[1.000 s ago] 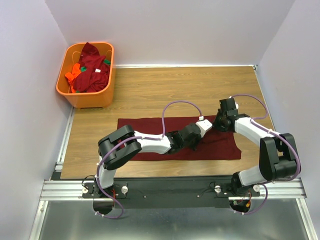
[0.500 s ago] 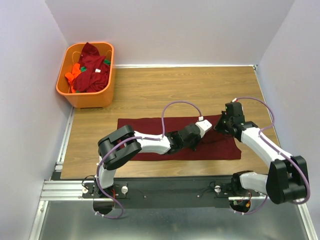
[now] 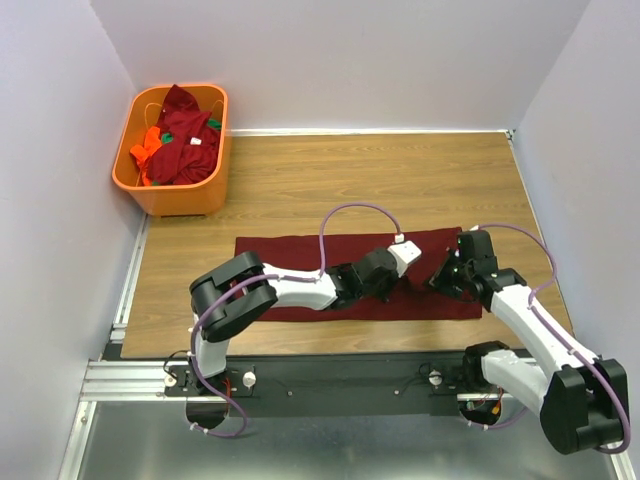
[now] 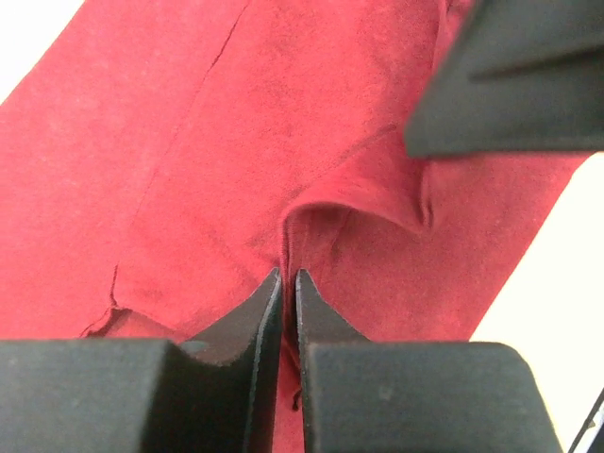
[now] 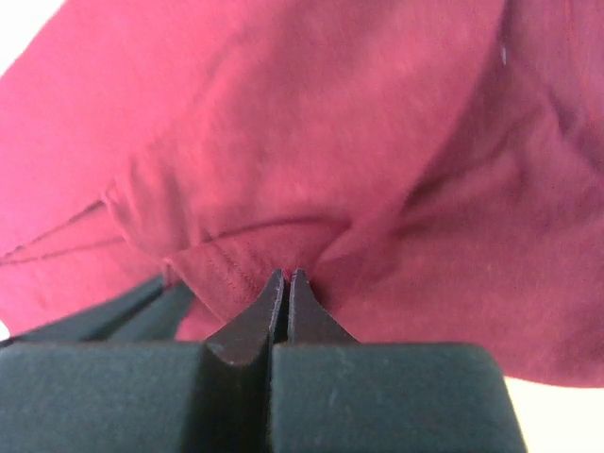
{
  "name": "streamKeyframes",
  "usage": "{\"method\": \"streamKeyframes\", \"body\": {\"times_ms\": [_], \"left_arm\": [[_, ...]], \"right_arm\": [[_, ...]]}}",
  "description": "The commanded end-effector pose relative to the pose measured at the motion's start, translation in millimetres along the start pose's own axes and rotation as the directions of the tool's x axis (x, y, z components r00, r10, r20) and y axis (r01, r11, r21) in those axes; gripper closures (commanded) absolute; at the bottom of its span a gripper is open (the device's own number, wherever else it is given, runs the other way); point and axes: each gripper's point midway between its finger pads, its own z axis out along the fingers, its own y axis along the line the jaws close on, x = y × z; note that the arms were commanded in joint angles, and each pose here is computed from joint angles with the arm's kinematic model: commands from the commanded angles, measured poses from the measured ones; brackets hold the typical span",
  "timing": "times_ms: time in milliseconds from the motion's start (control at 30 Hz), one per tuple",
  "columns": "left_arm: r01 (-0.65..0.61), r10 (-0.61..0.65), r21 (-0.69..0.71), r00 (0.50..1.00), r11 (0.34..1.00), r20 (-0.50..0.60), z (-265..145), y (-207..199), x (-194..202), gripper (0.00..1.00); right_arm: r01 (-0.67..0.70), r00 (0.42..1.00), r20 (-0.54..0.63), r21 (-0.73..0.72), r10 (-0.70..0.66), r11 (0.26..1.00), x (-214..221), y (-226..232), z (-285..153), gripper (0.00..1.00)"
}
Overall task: Fold and stack the t-shirts
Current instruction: Fold the tshirt
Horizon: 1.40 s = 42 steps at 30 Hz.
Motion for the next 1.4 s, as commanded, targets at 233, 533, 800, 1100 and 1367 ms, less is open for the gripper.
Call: {"method": "streamKeyframes", "body": {"times_ms": [233, 533, 800, 1100, 1367], "left_arm": [[-0.052, 0.044, 0.101, 0.996, 0.994, 0.073, -25.9, -16.1, -14.8, 0.69], [-0.08, 0.049, 0.224, 0.989, 0.971, 0.141, -43.0, -36.0, -28.0, 0.6], [-0.052, 0.009, 0.262, 0.987, 0.964, 0.16, -42.1, -39.4, -40.7, 0.6], [0.058, -0.059, 0.223, 0.998, 0.973, 0.002, 0.0, -36.7, -4.2, 0.69], [0.105, -0.083, 0.226, 0.991, 0.969, -0.104, 17.4, -38.9, 32.3, 0.7]], "right_arm": [[-0.103, 0.993, -0.055, 0.048, 0.106, 0.993, 27.6, -16.4, -25.2, 0.93], [-0.09, 0.996, 0.035, 0.089, 0.088, 0.992, 2.7, -13.6, -47.5, 0.54], [-0.086, 0.996, 0.039, 0.064, 0.084, 0.994, -5.1, -4.4, -40.8, 0.52], [-0.136, 0.989, 0.079, 0.146, 0.126, 0.98, -14.2, -18.6, -8.9, 0.52], [-0.166, 0.982, 0.133, 0.289, 0.132, 0.943, -18.3, -47.8, 2.8, 0.45]]}}
